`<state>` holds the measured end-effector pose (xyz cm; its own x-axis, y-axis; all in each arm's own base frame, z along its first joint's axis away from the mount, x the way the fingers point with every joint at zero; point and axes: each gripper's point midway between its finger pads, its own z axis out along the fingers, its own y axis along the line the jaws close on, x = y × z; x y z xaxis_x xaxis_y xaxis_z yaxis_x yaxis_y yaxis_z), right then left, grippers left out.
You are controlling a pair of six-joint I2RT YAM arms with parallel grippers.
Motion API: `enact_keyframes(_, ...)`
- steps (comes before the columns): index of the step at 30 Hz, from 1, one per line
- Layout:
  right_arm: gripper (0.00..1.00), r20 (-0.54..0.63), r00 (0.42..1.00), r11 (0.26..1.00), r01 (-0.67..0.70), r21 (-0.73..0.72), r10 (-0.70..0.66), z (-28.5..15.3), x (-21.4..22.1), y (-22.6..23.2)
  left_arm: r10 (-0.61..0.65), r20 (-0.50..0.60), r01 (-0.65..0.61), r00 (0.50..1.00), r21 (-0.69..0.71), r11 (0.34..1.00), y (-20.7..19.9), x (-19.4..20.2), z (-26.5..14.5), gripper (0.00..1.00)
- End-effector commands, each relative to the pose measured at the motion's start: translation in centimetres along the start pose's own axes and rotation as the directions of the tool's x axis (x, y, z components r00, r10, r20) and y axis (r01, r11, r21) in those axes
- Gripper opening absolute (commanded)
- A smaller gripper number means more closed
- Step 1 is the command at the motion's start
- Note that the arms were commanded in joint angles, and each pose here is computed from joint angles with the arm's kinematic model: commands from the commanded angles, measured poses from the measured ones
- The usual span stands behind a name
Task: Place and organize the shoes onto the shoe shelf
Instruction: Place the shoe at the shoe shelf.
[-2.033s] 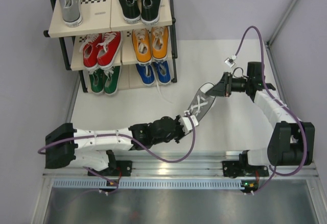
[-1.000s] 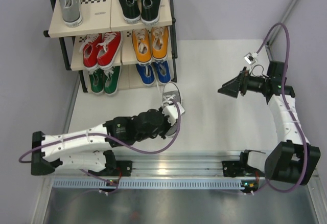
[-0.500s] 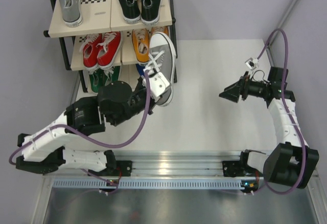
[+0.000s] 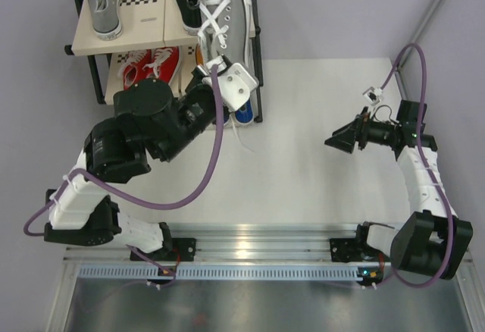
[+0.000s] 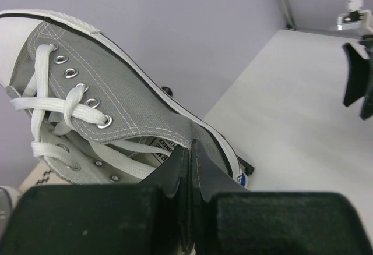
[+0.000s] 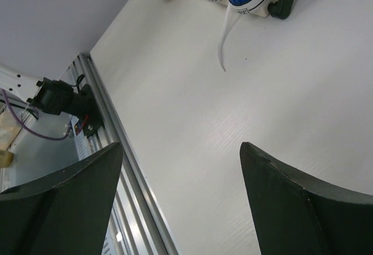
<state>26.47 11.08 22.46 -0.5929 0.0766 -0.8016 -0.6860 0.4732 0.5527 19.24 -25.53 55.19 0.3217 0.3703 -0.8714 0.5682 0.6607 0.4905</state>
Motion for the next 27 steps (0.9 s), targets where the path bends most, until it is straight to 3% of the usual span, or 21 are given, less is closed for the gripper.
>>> enact_keyframes(1,0.82,0.024,0.998,0.998,0.058,-0.022,-0.057,-0.4,-0.5,0.7,0.080,0.024,-0.072,0.997,-0.245,0.967,6.8,-2.7,-1.8,0.00)
enact_keyframes(6,0.82,0.026,0.998,0.998,0.056,-0.035,-0.056,-0.4,-0.5,0.9,0.074,0.056,-0.049,0.996,-0.360,0.932,10.5,-3.8,-2.8,0.00)
enact_keyframes(10,0.82,0.028,0.998,0.997,0.060,-0.048,-0.059,-0.4,-0.5,1.2,0.082,0.048,-0.060,0.995,-0.354,0.933,11.4,-2.9,-1.4,0.00)
enact_keyframes(13,0.82,0.029,0.998,0.997,0.062,-0.053,-0.060,-0.4,-0.5,1.3,0.057,-0.023,-0.061,0.998,-0.401,0.914,13.9,0.4,0.7,0.00)
enact_keyframes(20,0.82,0.036,0.999,0.997,0.039,-0.068,-0.036,-0.6,-0.2,1.4,-0.065,0.062,0.087,0.996,-0.465,0.881,21.6,4.4,2.2,0.00)
enact_keyframes(27,0.83,0.037,0.999,0.996,0.030,-0.087,-0.027,-0.5,0.2,1.4,-0.092,0.012,0.088,0.996,-0.433,0.897,23.5,8.9,5.0,0.00)
